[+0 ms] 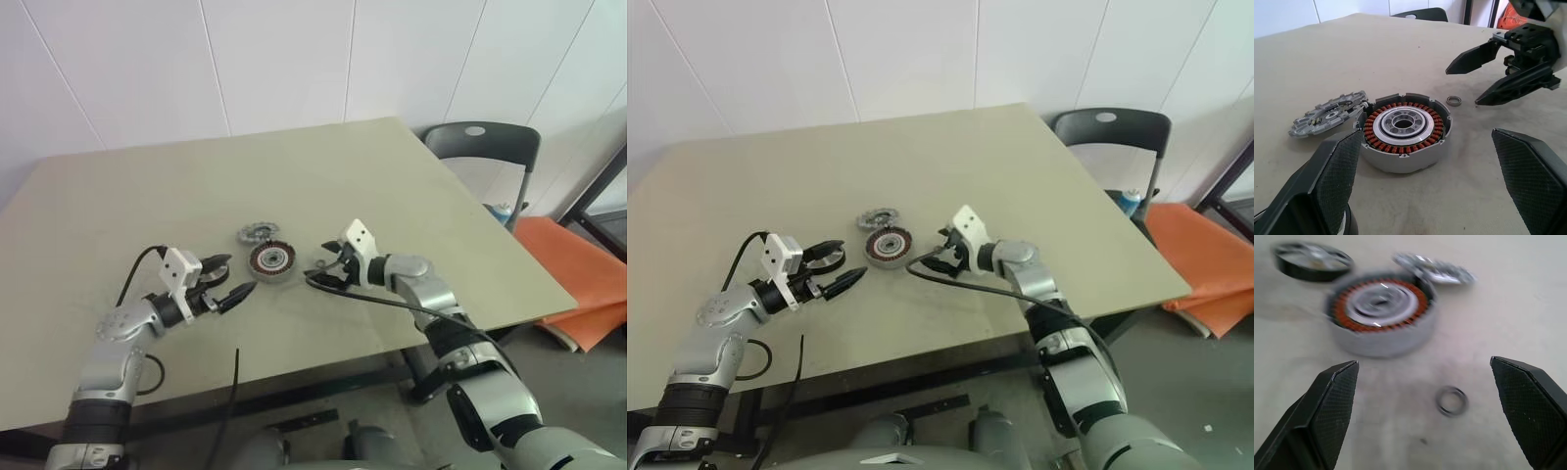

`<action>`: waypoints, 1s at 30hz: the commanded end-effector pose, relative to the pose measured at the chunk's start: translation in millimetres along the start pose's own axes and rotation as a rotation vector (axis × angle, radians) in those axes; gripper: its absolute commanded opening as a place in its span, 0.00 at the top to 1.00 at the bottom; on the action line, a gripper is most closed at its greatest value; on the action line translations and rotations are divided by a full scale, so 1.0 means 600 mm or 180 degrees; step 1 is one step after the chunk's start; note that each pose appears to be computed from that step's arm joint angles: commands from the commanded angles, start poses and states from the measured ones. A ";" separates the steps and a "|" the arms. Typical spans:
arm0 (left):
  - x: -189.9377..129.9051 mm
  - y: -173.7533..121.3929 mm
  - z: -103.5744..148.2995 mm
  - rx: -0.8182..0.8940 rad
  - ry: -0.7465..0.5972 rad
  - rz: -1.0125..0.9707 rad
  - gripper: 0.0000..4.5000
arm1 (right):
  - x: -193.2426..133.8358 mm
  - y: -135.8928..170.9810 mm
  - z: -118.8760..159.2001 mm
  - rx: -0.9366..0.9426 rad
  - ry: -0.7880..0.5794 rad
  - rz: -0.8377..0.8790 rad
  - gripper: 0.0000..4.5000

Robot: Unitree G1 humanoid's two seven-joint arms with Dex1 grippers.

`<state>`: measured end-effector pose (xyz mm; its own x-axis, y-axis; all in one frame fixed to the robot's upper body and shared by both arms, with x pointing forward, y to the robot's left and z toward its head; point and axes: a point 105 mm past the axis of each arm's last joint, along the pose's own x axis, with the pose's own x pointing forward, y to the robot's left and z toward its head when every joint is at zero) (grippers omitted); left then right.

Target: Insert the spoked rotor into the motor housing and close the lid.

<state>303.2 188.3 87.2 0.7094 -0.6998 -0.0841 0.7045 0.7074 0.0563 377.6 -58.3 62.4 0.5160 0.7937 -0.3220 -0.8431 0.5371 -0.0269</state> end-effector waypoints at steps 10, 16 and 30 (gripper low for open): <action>0.001 0.002 0.020 0.0142 -0.0064 0.0024 0.00 | 0.024 0.001 0.015 0.0113 0.0282 -0.0093 0.00; 0.000 0.001 0.019 0.0146 -0.0057 0.0035 0.00 | 0.026 0.009 0.005 0.0102 0.0366 -0.0052 0.00; -0.004 0.001 0.017 0.0159 -0.0039 0.0054 0.00 | 0.022 0.008 -0.020 0.0220 0.0594 -0.0072 0.08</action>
<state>300.8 189.9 83.3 0.7233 -0.6840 -0.0952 0.6898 0.7219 0.0541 377.6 -49.4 44.0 0.4957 0.7173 -0.4897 -0.8124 0.5823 0.0304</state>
